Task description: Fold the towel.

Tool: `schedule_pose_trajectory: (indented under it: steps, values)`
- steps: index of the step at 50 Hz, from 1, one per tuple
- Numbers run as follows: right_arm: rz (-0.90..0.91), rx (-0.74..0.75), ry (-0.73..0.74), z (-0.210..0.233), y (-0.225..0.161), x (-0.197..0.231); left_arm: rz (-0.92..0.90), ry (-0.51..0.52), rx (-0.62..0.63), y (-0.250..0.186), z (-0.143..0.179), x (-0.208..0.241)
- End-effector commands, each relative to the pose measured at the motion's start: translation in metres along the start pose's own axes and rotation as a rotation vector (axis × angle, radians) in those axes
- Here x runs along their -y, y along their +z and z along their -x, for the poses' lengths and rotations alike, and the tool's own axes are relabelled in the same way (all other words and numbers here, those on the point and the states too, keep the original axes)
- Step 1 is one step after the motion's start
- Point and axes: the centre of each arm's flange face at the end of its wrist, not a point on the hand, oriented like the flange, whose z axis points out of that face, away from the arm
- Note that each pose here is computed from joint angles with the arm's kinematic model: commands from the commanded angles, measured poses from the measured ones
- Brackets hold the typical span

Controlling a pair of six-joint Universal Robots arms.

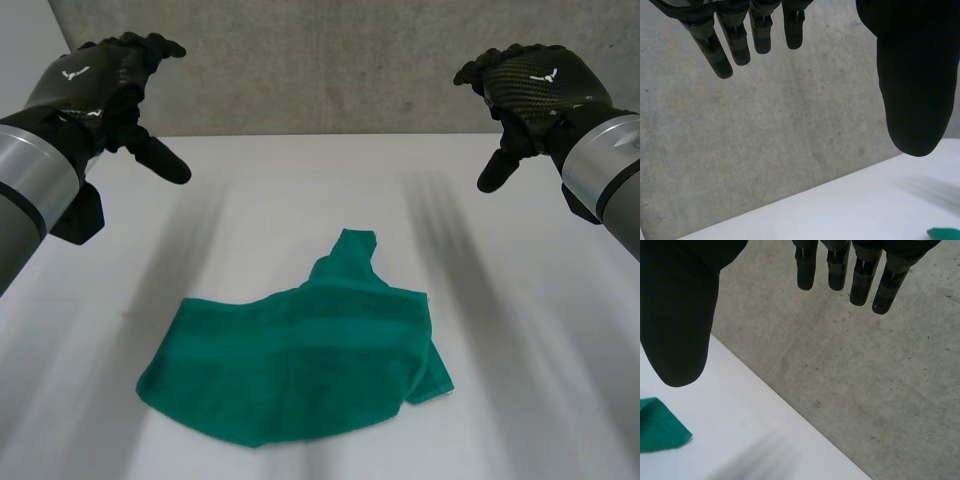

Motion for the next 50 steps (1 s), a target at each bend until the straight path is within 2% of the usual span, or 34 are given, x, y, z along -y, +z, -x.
schedule_pose_trajectory:
  steps: [1, 2, 4, 8, 9, 10, 11, 13, 15, 20, 21, 24, 29, 31, 32, 34, 37, 39, 44, 46, 47, 48, 49, 50]
  values:
    - [0.067, 0.055, -0.182, 0.009, -0.007, -0.011, 0.052, 0.100, -0.030, 0.004, -0.008, -0.016]
    - [0.076, 0.064, -0.211, 0.011, -0.008, -0.012, 0.084, 0.139, -0.073, 0.002, -0.021, -0.027]
    - [0.111, 0.083, -0.282, 0.013, -0.012, -0.017, 0.098, 0.151, -0.094, 0.001, -0.027, -0.032]
    - [0.146, 0.101, -0.350, 0.015, -0.014, -0.021, 0.163, 0.212, -0.209, -0.006, -0.061, -0.059]
    - [0.150, 0.104, -0.347, 0.016, -0.015, -0.022, 0.187, 0.239, -0.256, -0.011, -0.075, -0.070]
    - [0.155, 0.107, -0.345, 0.016, -0.015, -0.023, 0.188, 0.240, -0.257, -0.011, -0.075, -0.070]
    - [0.170, 0.108, -0.338, 0.016, -0.016, -0.027, 0.250, 0.292, -0.341, -0.016, -0.099, -0.100]
    - [0.194, 0.110, -0.329, 0.015, -0.017, -0.034, 0.266, 0.306, -0.358, -0.017, -0.104, -0.108]
    - [0.226, 0.127, -0.322, 0.018, -0.021, -0.044, 0.309, 0.373, -0.427, -0.018, -0.124, -0.137]
    - [0.295, 0.167, -0.305, 0.027, -0.033, -0.067, 0.353, 0.464, -0.493, -0.020, -0.144, -0.174]
    - [0.315, 0.175, -0.299, 0.029, -0.035, -0.074, 0.353, 0.465, -0.493, -0.020, -0.144, -0.174]
    - [0.348, 0.167, -0.289, 0.025, -0.037, -0.085, 0.368, 0.563, -0.463, -0.013, -0.149, -0.200]
    - [0.397, 0.121, -0.267, 0.011, -0.039, -0.109, 0.295, 0.561, -0.391, 0.000, -0.149, -0.192]
    - [0.396, 0.093, -0.262, 0.005, -0.037, -0.114, 0.165, 0.530, -0.329, 0.008, -0.150, -0.161]
    - [0.392, 0.086, -0.261, 0.003, -0.036, -0.114, 0.165, 0.530, -0.328, 0.008, -0.150, -0.161]
    - [0.377, 0.058, -0.246, -0.002, -0.033, -0.114, 0.036, 0.498, -0.269, 0.009, -0.147, -0.120]
    - [0.367, 0.044, -0.214, -0.004, -0.031, -0.113, -0.010, 0.487, -0.250, 0.008, -0.145, -0.105]
    - [0.353, 0.019, -0.109, -0.006, -0.029, -0.110, -0.074, 0.471, -0.225, 0.005, -0.142, -0.079]
    - [0.319, 0.011, 0.088, -0.007, -0.024, -0.103, -0.089, 0.473, -0.178, 0.009, -0.126, -0.063]
    - [0.304, 0.041, 0.181, -0.003, -0.024, -0.100, -0.083, 0.476, -0.167, 0.010, -0.121, -0.063]
    - [0.303, 0.041, 0.182, -0.003, -0.024, -0.100, -0.073, 0.495, -0.129, 0.013, -0.107, -0.058]
    - [0.298, 0.056, 0.212, -0.001, -0.024, -0.100, -0.073, 0.495, -0.129, 0.013, -0.107, -0.058]
    - [0.285, 0.110, 0.303, 0.005, -0.024, -0.096, -0.073, 0.508, -0.110, 0.012, -0.099, -0.050]
    - [0.279, 0.130, 0.334, 0.008, -0.024, -0.095, -0.077, 0.507, -0.107, 0.011, -0.097, -0.047]
